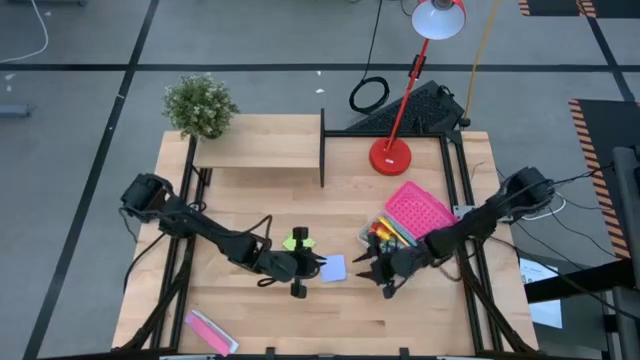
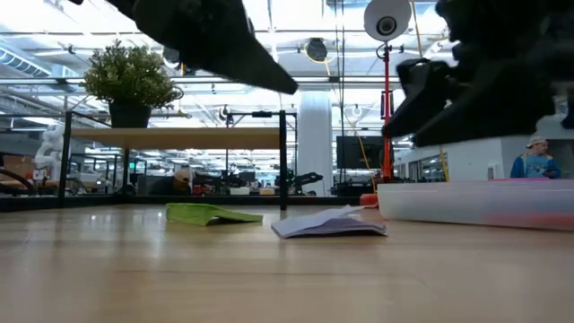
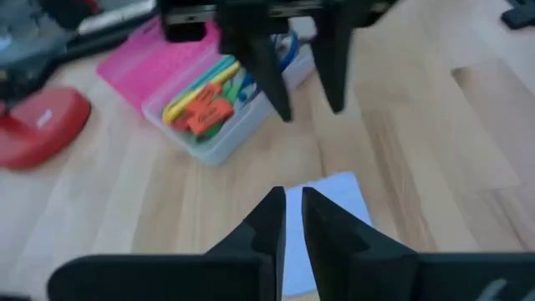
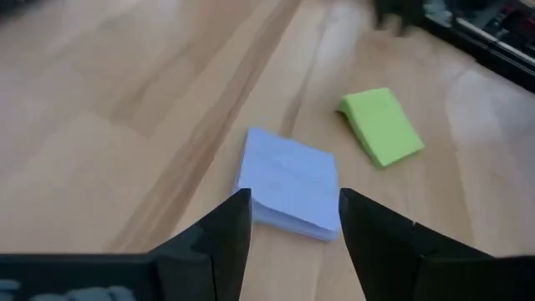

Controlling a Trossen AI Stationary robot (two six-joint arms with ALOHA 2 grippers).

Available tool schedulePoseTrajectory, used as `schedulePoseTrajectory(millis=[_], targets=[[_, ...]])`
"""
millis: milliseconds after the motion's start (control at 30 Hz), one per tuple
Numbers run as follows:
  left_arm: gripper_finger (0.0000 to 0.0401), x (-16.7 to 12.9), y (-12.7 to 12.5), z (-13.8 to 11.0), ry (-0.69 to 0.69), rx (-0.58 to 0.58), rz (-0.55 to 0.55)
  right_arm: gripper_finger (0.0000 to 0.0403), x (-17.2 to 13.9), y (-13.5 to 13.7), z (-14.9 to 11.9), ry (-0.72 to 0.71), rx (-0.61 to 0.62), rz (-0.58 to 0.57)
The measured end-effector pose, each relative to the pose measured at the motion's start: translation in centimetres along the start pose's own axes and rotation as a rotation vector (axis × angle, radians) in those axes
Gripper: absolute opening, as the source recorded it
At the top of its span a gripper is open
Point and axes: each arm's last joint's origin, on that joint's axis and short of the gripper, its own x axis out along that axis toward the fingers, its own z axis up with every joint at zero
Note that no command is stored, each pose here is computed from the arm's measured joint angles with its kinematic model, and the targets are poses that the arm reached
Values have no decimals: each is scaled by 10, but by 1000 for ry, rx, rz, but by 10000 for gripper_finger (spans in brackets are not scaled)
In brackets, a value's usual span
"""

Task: Pack school essentials
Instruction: Put the purple sticky notes into the pink supply box

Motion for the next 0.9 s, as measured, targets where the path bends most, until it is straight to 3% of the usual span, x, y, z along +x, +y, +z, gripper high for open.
schedulePoseTrajectory(millis=[167,467,733,900], targets=[[48,0,0,-5,49,-66,4,169,26,9,2,104,-167,23],[49,0,0,-8,74,-65,5,165,56,18,-4,186,-556,12],[49,0,0,-8,81,-67,9,125,60,17,-4,186,-622,-33],[49,0,0,-8,80,-67,9,92,62,14,-5,171,-601,11]])
